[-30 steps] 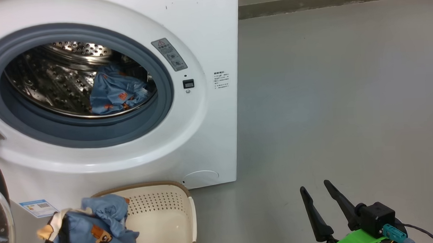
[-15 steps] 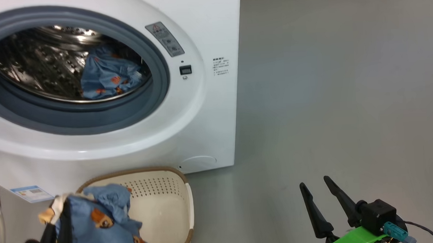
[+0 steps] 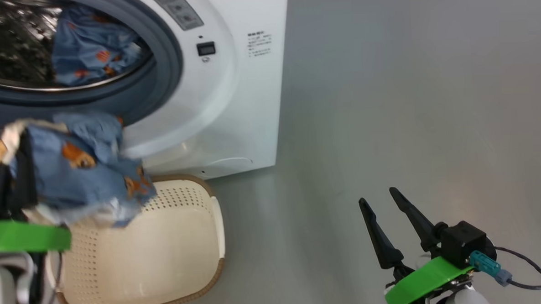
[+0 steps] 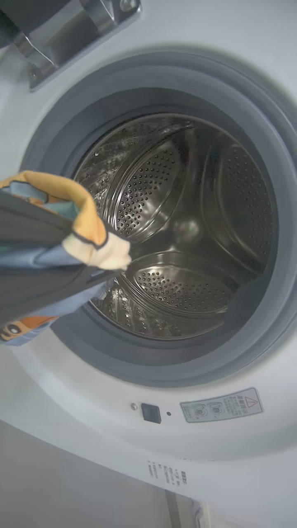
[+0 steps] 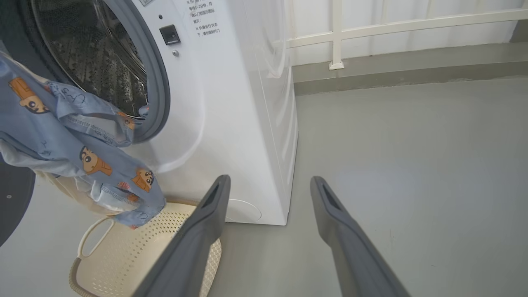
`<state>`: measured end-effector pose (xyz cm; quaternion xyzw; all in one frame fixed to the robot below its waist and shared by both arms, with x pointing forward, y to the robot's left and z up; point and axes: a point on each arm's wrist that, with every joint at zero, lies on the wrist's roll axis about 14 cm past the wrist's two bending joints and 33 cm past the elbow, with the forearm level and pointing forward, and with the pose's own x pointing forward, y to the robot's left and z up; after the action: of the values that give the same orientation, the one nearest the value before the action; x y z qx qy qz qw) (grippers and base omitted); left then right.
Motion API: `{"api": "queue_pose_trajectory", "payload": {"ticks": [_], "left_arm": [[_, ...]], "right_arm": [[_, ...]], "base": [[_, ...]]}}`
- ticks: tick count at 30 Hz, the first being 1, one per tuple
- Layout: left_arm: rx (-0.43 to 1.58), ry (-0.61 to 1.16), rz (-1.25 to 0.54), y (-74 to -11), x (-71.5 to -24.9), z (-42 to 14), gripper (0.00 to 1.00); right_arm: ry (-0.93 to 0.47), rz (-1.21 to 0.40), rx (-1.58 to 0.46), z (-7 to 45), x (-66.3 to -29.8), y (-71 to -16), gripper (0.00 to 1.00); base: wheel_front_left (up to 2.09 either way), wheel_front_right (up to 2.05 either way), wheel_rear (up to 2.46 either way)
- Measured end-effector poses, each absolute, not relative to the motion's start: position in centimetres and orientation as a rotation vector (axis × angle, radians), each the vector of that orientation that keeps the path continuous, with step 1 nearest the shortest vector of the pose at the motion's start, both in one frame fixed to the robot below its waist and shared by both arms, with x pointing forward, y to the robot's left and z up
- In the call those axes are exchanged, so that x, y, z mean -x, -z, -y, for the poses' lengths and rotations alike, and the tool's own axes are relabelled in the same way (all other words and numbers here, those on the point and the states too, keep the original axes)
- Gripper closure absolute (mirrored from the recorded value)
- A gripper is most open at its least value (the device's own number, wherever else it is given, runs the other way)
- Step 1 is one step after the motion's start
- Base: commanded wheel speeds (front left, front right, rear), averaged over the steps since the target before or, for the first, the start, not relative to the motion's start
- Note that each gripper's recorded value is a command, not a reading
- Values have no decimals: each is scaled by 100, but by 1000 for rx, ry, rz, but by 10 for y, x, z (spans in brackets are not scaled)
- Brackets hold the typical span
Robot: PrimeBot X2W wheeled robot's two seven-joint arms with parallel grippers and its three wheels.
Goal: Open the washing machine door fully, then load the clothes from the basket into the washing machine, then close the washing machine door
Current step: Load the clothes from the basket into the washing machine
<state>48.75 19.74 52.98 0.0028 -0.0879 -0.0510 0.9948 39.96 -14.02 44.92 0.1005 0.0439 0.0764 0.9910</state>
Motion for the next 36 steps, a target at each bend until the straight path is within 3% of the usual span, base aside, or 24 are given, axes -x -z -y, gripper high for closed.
{"api": "queue_pose_trajectory", "payload": {"ticks": [18, 36], "left_arm": [[-45, 236, 149, -509, -615, -168, 100], [0, 247, -23, -425, -724, -151, 100]], "right_arm": [[-78, -166, -210, 164, -416, -415, 0], [-26, -348, -255, 171, -414, -344, 0]], "base": [[0, 0, 0], [0, 0, 0]]}}
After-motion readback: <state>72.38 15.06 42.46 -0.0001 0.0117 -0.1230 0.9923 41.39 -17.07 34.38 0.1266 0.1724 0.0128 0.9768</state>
